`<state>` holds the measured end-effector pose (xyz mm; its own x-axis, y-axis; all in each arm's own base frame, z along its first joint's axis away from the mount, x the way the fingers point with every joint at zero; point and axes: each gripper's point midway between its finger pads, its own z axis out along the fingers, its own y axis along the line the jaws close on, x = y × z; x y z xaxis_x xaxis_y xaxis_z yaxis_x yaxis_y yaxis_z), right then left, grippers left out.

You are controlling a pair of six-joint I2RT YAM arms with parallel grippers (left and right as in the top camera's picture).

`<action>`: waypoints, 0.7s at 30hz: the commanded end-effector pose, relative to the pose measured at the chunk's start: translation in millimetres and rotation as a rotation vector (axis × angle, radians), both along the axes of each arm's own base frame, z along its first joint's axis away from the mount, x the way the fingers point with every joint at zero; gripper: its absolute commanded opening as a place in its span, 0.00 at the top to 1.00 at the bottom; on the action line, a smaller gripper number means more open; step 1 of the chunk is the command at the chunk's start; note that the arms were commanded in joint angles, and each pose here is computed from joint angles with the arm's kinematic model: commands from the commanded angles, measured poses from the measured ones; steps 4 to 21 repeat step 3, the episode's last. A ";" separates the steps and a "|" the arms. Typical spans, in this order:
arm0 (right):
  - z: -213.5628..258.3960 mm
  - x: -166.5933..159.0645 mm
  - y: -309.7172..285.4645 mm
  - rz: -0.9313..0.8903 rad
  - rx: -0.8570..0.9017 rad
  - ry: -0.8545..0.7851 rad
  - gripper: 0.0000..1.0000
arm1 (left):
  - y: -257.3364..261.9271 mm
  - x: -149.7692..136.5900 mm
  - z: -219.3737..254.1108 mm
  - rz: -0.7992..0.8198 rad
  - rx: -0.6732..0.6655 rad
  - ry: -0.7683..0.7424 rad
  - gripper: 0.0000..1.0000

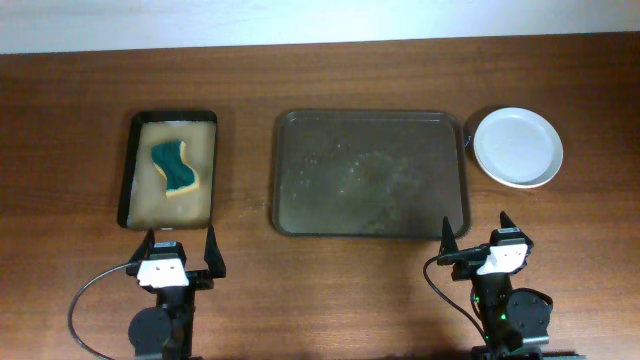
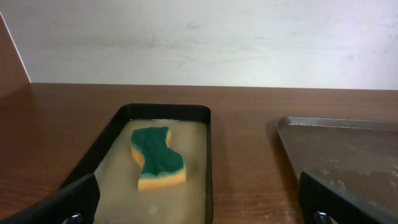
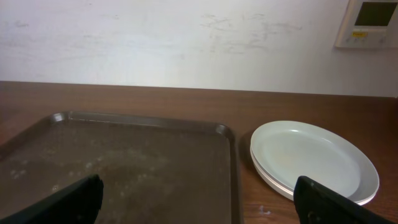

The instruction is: Clean dirty plates on tray and stack at the side

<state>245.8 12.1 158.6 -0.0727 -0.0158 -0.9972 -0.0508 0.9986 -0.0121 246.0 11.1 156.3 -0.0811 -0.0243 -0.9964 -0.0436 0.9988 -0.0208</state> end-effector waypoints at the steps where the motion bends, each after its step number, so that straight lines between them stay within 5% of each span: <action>1: -3.1 -0.1 -0.3 -0.003 -0.008 0.005 0.02 | 0.5 -0.5 0.2 0.006 -0.009 -0.003 0.01; 21: -3.2 -0.1 -0.3 -0.003 -0.008 0.006 0.02 | 0.6 -0.5 0.2 0.007 -0.009 -0.003 0.01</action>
